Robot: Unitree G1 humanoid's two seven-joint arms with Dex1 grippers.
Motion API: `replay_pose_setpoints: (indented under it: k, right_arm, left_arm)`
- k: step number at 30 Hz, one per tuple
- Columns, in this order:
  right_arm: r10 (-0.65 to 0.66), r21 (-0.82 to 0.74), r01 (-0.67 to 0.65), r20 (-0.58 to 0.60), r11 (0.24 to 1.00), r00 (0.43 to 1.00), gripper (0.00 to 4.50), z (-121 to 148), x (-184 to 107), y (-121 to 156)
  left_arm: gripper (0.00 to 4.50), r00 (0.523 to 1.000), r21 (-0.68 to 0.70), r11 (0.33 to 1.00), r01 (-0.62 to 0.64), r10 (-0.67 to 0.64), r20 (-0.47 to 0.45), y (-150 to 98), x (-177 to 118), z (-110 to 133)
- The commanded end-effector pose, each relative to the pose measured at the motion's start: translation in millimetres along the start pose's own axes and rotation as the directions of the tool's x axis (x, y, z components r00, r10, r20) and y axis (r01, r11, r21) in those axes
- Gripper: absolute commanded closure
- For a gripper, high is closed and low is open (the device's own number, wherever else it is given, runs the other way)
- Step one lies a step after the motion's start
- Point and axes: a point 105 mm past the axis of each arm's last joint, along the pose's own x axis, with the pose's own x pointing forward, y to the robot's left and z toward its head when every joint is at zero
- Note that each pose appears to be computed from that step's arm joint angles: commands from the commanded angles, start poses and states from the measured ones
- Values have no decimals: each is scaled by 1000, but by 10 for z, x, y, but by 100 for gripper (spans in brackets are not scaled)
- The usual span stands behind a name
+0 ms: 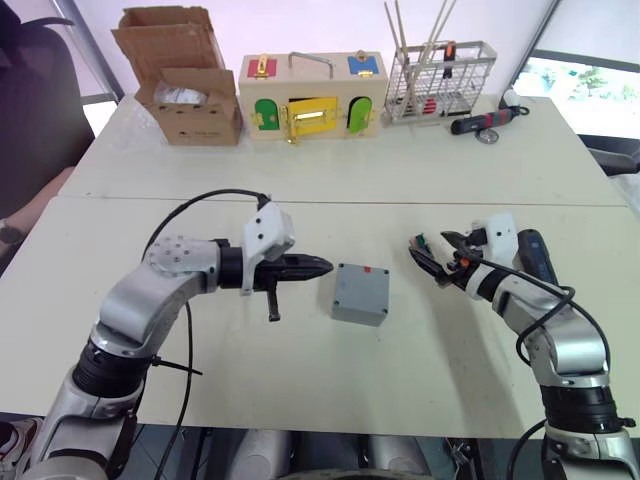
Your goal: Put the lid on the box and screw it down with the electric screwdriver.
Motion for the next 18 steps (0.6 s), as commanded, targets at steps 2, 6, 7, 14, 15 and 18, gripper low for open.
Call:
replay_pose_setpoints:
  k: [2,6,7,14,15,18]
  right_arm:
    - [0,-31,1,51,1000,999,193,121,42,10]
    - [-3,-33,4,50,999,999,256,113,68,2]
    - [-5,-35,7,48,999,999,256,107,72,-3]
    - [-13,-31,14,36,999,999,256,53,86,-9]
    - [-15,-31,16,34,999,999,256,47,87,-11]
    - [-19,-27,19,30,999,999,282,33,91,-16]
  left_arm:
    - [450,1000,33,999,10,-10,6,-23,-1,36]
    - [450,1000,36,999,13,-13,3,-19,3,31]
    - [450,1000,38,999,13,-13,2,-18,2,28]
    - [450,1000,42,999,10,-9,-7,-13,6,2]
    - [450,1000,42,999,11,-10,-7,-15,8,1]
    - [450,1000,45,999,13,-12,-9,-18,14,-3]
